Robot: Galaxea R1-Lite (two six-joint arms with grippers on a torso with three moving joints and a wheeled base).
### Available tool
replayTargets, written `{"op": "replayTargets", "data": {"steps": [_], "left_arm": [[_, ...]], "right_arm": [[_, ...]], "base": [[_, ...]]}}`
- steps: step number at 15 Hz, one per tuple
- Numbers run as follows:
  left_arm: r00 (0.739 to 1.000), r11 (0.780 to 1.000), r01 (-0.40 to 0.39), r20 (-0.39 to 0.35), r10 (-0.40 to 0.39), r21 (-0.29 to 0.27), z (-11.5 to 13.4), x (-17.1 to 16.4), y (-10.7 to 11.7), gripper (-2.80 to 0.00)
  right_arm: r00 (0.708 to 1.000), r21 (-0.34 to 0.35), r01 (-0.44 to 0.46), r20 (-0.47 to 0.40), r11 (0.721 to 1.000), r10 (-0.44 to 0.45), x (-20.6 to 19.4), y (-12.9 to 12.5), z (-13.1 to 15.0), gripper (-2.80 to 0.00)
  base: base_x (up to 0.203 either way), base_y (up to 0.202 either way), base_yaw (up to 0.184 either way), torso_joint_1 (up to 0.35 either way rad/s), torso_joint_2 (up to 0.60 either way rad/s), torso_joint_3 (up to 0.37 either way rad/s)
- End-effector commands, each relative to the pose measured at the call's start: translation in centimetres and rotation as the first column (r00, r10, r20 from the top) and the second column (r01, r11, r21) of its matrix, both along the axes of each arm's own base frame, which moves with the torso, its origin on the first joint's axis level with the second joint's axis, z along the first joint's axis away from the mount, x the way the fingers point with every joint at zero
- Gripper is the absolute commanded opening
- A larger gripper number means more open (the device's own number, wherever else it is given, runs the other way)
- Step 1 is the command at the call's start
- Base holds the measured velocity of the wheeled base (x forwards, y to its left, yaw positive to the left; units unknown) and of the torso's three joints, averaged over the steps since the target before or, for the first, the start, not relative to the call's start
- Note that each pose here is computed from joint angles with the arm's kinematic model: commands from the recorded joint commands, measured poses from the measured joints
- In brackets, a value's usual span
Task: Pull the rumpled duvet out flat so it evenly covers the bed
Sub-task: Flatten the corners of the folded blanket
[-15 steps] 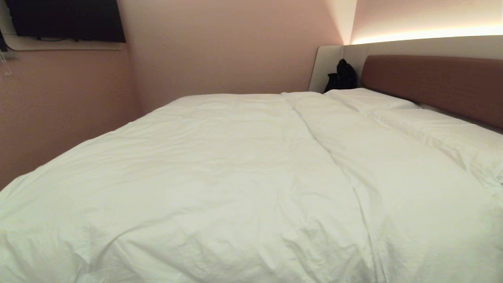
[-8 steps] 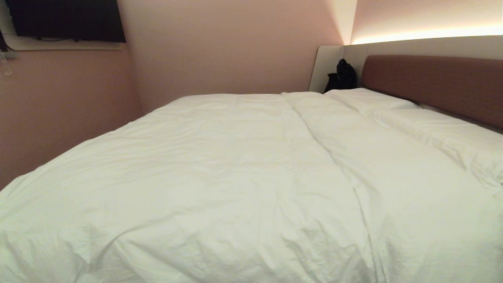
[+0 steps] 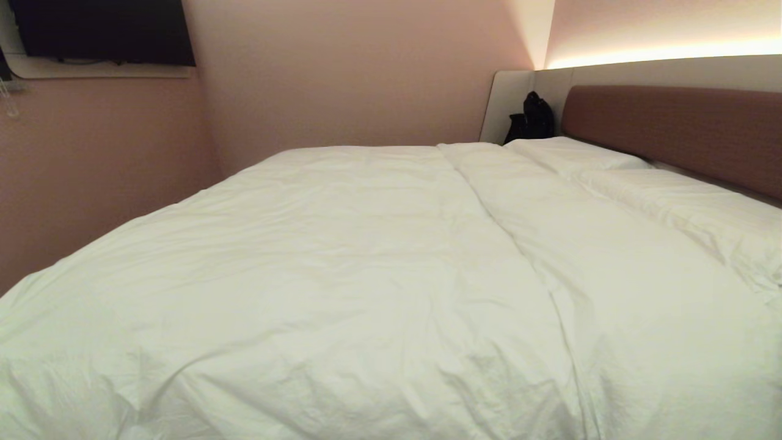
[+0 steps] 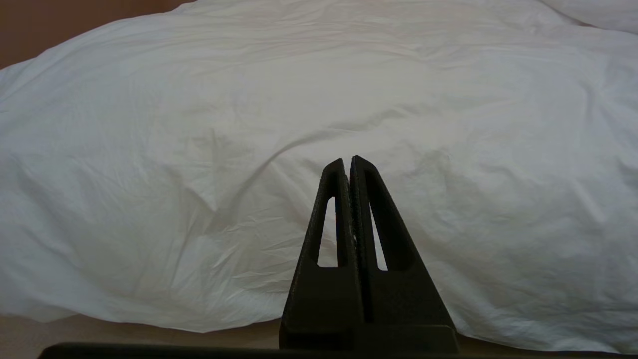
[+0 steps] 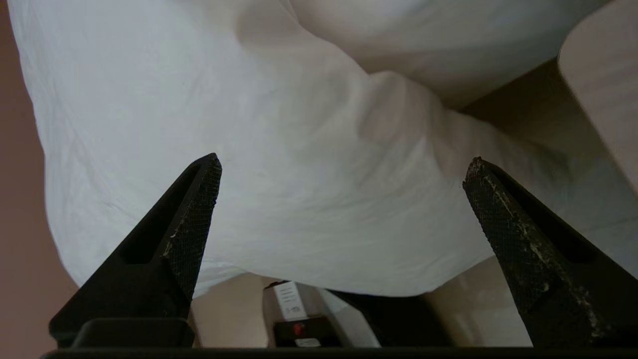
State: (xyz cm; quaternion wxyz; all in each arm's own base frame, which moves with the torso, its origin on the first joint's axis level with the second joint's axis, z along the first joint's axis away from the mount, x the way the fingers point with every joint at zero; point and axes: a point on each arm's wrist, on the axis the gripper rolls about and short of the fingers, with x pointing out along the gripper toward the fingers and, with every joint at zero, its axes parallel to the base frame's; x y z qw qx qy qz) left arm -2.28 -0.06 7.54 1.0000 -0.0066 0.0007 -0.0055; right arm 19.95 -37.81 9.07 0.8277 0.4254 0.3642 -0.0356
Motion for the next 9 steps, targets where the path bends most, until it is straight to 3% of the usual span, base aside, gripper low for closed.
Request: {"op": "replayTargets", "data": {"steps": [1,4,6,9], "left_arm": [[1.0,1.0,0.0,0.0,0.0,-0.001,0.0,0.0,0.0,-2.8],[1.0,1.0,0.0,0.0,0.0,-0.001,0.0,0.0,0.0,-2.8],[1.0,1.0,0.0,0.001,0.0,-0.001,0.0,0.0,0.0,-2.8],[1.0,1.0,0.0,0.001,0.0,-0.001,0.0,0.0,0.0,-2.8]], "right_arm": [[0.996,-0.067,-0.04,0.071,0.997,0.045,0.3,-0.7,-0.8,0.0],[0.99,-0.116,-0.087,0.103,0.989,0.099,0.6,-0.9,-1.4,0.0],[0.971,-0.158,-0.142,0.168,0.977,0.169,0.9,-0.9,-2.1,0.0],[0.954,-0.22,-0.194,0.183,0.956,0.236,1.4,-1.0,-3.5,0.0]], "base": [[0.0,0.0,0.0,0.0,0.0,0.0],[0.0,0.0,0.0,0.0,0.0,0.0],[0.0,0.0,0.0,0.0,0.0,0.0],[0.0,0.0,0.0,0.0,0.0,0.0]]}}
